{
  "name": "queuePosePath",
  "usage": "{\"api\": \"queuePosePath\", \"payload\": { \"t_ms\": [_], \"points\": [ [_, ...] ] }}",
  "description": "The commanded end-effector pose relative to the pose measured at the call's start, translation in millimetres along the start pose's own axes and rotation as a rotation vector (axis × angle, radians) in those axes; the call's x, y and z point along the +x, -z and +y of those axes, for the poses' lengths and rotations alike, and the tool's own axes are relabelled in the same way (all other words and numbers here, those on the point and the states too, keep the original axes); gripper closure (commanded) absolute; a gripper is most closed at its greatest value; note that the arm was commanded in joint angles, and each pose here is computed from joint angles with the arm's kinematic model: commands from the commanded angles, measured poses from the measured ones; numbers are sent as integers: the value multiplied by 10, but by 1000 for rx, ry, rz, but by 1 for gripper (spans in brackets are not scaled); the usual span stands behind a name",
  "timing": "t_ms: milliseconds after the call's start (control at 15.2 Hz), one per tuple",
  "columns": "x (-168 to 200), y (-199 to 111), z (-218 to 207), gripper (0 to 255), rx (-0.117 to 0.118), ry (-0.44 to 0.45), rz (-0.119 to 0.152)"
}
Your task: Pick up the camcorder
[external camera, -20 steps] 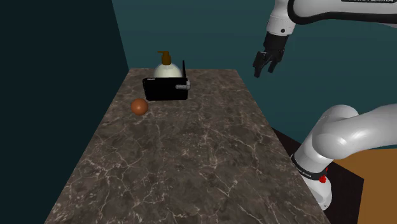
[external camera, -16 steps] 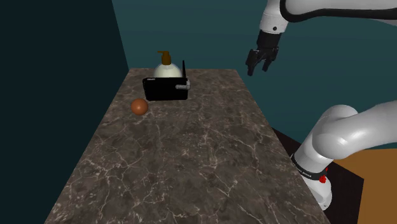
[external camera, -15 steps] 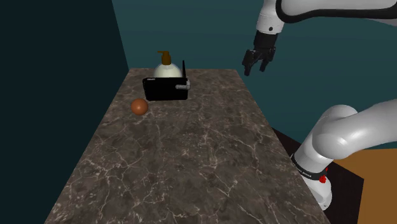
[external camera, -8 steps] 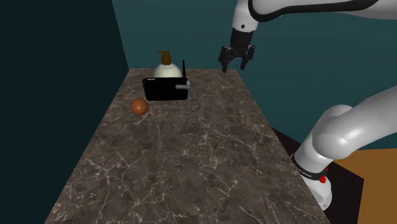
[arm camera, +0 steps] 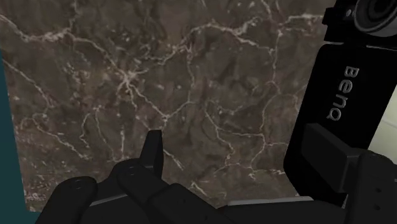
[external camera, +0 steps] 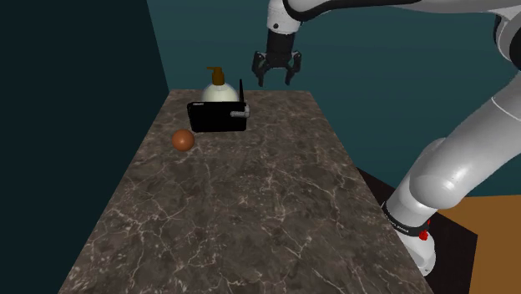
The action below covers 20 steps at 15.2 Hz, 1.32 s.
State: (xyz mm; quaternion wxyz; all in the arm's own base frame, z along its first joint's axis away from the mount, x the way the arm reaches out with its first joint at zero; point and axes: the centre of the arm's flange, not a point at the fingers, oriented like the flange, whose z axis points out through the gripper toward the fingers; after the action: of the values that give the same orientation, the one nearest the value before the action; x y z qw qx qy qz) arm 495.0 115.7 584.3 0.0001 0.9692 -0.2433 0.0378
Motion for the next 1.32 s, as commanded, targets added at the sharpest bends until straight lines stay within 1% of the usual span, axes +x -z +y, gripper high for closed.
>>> {"api": "queuePosePath", "payload": {
  "t_ms": [0, 462, 528, 990, 1122, 1188, 1254],
  "points": [
    [133, -9, -209, 0, 1, -38, 7],
    [691, 28, -914, 0, 1, -160, 34],
    [737, 31, -965, 0, 1, -169, 36],
    [709, -338, -958, 0, 1, -169, 36],
    [707, -368, -957, 0, 1, -169, 36],
    [705, -372, -967, 255, 1, -169, 36],
    [706, -369, -970, 255, 1, -169, 36]
  ]
}}
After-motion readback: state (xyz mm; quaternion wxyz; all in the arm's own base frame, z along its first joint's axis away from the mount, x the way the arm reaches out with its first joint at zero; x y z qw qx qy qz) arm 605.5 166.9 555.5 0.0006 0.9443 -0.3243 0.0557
